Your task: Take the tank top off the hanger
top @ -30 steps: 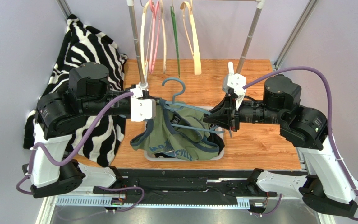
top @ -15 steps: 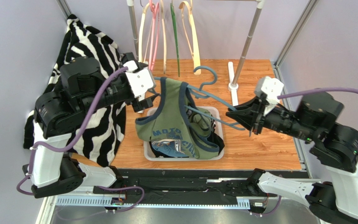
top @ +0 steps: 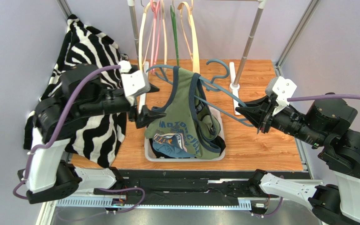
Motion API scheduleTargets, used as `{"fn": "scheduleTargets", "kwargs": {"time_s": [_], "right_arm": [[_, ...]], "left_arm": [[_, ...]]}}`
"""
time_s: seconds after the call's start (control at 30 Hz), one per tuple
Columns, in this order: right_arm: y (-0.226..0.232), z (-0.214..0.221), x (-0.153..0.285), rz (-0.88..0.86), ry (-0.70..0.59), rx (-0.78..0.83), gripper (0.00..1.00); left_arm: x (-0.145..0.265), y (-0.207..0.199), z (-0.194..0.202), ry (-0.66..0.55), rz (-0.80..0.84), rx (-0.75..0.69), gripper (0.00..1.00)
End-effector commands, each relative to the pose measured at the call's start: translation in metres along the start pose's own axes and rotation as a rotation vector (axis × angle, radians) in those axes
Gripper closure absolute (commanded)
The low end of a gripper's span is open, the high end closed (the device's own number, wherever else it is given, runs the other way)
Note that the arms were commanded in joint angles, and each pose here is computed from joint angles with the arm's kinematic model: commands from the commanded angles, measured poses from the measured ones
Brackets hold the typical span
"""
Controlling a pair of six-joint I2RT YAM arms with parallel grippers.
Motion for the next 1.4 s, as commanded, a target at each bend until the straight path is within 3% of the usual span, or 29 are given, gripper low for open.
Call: {"fn": "scheduleTargets", "kwargs": {"time_s": [0.0,0.37,0.77,0.87,0.97,1.0,1.1,1.17,1.37], "right_arm": [[-0.01,-0.017,0.001,0.058,-0.082,0.039,1.0],[-0.014,-0.008,0.002,0.082,-0.06,0.067,1.0],[-0.011,-0.007,0.0,0.063,-0.063,0.065,1.0],[-0.011,-0.006,0.001,0.063,-0.063,0.064,1.0],[-0.011,-0.005,0.001,0.063,-0.061,0.064,1.0],[-0.011,-0.004,0.0,0.064,-0.058,0.064,1.0],[-0.011,-0.003,0.0,0.062,-0.054,0.062,1.0],[-0.011,-0.001,0.0,0.065,-0.049,0.06,1.0],[-0.013,0.006,0.005,0.087,-0.036,0.057,1.0]], "left_arm": [[-0.024,-0.01,-0.012,-0.053,0.11,0.134,0.16],[-0.047,0.045,-0.02,-0.037,-0.183,0.216,0.17],[-0.092,0.023,-0.005,0.012,0.026,0.285,0.26],[-0.094,0.024,-0.008,0.003,0.033,0.284,0.33],[-0.09,0.023,-0.014,-0.02,0.042,0.273,0.54],[-0.09,0.023,-0.015,-0.023,0.042,0.266,0.71],[-0.086,0.024,-0.014,-0.021,0.03,0.258,0.93],[-0.081,0.023,-0.017,-0.031,0.025,0.254,1.0],[-0.054,0.027,-0.03,-0.077,-0.028,0.178,1.0]]}}
Point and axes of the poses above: each gripper's point midway between its finger pads, its own x axis back along the fingers, its own y axis along the line the jaws close on, z = x × y, the point moved 3 cm from there along x, back along the fingers, and after that the axes turned 7 degrees about -x, right-handed, at the moved point
